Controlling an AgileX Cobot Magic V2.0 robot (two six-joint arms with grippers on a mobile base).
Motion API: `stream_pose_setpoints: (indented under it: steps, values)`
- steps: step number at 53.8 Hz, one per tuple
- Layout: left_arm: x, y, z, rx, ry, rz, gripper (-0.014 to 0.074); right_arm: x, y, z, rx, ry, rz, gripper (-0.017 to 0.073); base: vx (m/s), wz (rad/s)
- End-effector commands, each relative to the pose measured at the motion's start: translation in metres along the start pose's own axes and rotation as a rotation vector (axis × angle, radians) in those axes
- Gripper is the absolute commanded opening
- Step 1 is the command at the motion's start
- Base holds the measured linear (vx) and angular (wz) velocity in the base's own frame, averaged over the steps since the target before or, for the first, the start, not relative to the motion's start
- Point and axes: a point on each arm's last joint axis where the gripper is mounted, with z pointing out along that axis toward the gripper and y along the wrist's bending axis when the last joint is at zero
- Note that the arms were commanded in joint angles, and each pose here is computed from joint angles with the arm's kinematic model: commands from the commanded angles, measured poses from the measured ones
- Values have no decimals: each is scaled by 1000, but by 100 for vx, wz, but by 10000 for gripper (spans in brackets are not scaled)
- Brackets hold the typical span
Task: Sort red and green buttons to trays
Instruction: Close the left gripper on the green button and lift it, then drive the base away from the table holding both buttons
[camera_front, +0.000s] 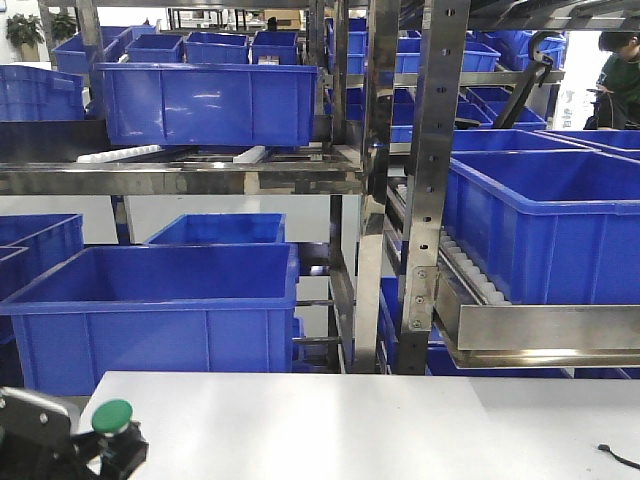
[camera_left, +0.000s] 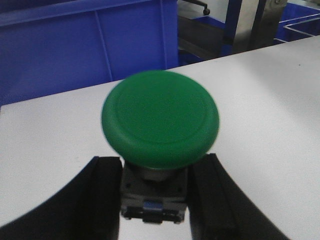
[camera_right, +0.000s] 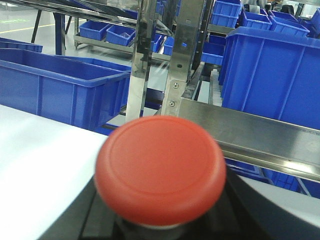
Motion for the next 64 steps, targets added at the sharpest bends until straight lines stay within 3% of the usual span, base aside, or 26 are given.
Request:
stream_pose_setpoints:
  steps: [1, 7, 15, 28, 35, 64]
  values:
    - [-41, -2, -22, -6, -61, 2, -1, -10, -3, 0, 12, -31, 15, -9, 0, 0]
    - [-66, 0, -53, -64, -20, 22, -1, -10, -2, 0, 8, -32, 15, -9, 0, 0]
    - [-80, -6, -97, -120, -45, -7, -1, -11, -2, 0, -1, -34, 15, -9, 0, 0]
    - [-70, -22, -151, -104, -58, -38, -1, -11, -1, 0, -3, -35, 15, -9, 0, 0]
    - [-59, -24, -174, -92, -97, -84, -1, -11, -2, 0, 2, -33, 16, -9, 0, 0]
    - [-54, -22, -174, -108, -60, -89, -1, -11, -2, 0, 2, -33, 15, -9, 0, 0]
